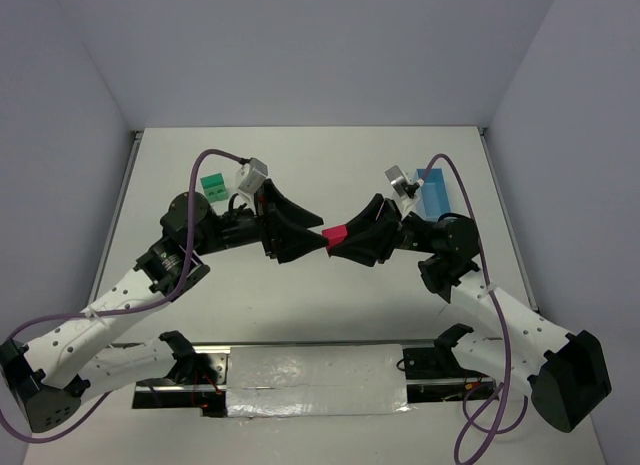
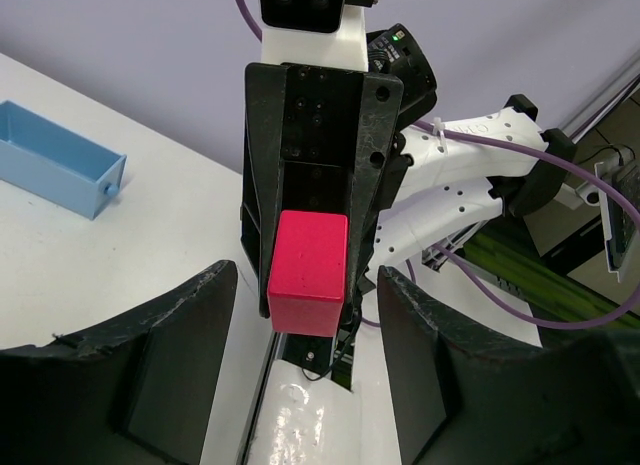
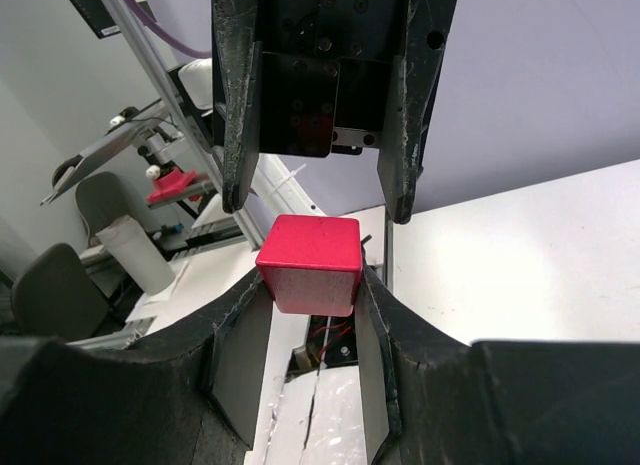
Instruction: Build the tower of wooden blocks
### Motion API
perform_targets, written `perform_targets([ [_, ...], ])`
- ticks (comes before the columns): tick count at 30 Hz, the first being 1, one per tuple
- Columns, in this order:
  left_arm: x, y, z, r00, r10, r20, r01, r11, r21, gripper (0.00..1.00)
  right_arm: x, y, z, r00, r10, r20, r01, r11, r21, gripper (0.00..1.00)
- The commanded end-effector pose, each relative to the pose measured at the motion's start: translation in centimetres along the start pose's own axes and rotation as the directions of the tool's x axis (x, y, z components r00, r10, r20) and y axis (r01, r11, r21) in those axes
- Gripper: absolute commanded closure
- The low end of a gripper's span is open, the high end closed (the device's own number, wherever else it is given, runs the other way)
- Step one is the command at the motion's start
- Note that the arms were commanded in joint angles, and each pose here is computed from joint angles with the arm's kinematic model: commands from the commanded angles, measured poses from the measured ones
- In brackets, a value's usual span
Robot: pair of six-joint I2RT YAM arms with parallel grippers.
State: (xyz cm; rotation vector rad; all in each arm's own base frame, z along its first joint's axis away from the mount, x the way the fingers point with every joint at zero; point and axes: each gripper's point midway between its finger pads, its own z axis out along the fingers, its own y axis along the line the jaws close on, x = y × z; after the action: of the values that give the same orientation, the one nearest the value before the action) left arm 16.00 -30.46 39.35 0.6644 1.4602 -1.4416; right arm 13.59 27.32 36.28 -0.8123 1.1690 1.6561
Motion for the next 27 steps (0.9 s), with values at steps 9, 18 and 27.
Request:
perform_targets([
  [9, -0.62, -0.69, 0.57, 0.999, 0.033, 0.005, -0.033, 0.998, 0.044, 0.23, -1.63, 1.17, 0.44, 0.997, -0.072, 0.034, 0.074, 0.996, -0.044, 1.00],
  [18, -0.72, -1.23, 0.42, 0.999, 0.038, 0.002, -0.038, 0.997, 0.065, 0.47, -1.48, 0.43, 0.51, 0.998, -0.058, 0.033, 0.059, 0.998, -0.015, 1.00],
  [27, -0.72, -1.05, 0.70, 0.999, 0.033, -0.008, -0.033, 0.998, 0.061, 0.97, -1.49, 0.28, 0.65, 0.999, -0.031, 0.038, 0.032, 0.999, -0.020, 0.87],
])
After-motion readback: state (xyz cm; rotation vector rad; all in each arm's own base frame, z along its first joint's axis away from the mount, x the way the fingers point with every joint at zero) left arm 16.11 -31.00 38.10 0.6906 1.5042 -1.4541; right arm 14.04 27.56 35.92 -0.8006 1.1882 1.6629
